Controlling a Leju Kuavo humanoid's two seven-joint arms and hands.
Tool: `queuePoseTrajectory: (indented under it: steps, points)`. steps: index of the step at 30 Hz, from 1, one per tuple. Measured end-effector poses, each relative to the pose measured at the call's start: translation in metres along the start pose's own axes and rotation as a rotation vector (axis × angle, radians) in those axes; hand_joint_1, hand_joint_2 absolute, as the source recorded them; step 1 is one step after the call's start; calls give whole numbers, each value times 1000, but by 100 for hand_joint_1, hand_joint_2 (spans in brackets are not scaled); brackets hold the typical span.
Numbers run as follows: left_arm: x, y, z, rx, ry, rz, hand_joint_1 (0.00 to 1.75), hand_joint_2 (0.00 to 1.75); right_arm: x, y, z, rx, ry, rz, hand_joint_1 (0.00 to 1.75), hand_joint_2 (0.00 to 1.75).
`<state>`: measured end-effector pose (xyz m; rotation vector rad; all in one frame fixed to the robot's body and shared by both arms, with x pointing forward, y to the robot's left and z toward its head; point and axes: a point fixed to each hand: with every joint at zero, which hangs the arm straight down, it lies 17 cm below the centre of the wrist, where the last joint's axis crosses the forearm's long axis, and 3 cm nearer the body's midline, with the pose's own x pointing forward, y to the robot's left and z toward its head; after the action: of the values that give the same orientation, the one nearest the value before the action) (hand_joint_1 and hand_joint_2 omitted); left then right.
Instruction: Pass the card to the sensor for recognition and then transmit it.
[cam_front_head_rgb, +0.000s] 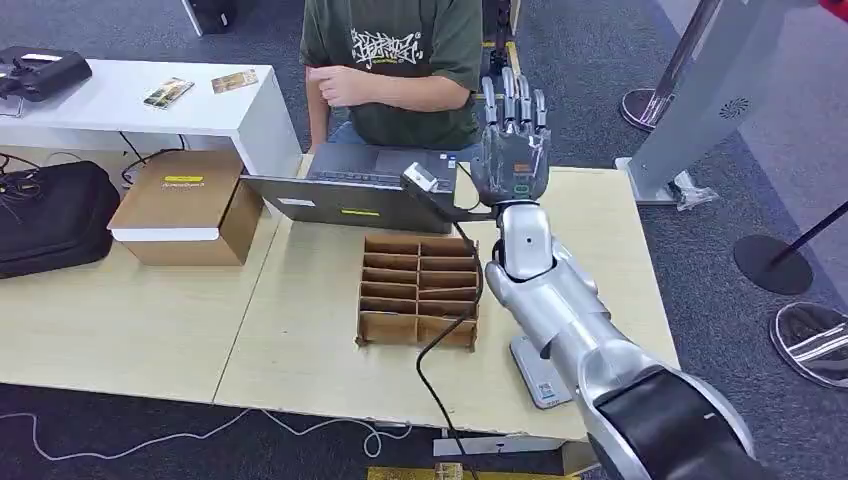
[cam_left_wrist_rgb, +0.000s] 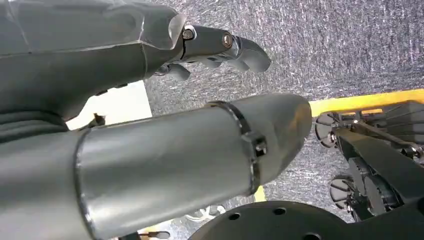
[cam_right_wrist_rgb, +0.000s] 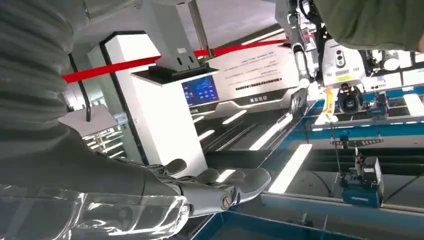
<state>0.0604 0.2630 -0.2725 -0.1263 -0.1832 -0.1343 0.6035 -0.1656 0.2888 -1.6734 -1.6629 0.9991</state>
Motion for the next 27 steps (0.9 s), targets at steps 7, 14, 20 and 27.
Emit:
queuePoseTrajectory:
  steps: [7, 14, 20, 27]
  points:
    - [-1, -3, 0, -6, -1, 26, 0, 0, -5, -1, 18, -22, 19, -26, 0, 175]
    - [-6, -9, 0, -18, -1, 58, 0, 0, -31, 4, 61, -34, 96, -42, 0, 175]
    - [-9, -17, 1, -31, 1, 87, 0, 0, -71, 1, 98, -53, 205, -19, 0, 175]
    - [-9, -20, 0, -35, 0, 90, 0, 0, -91, -8, 119, -65, 228, 14, 0, 175]
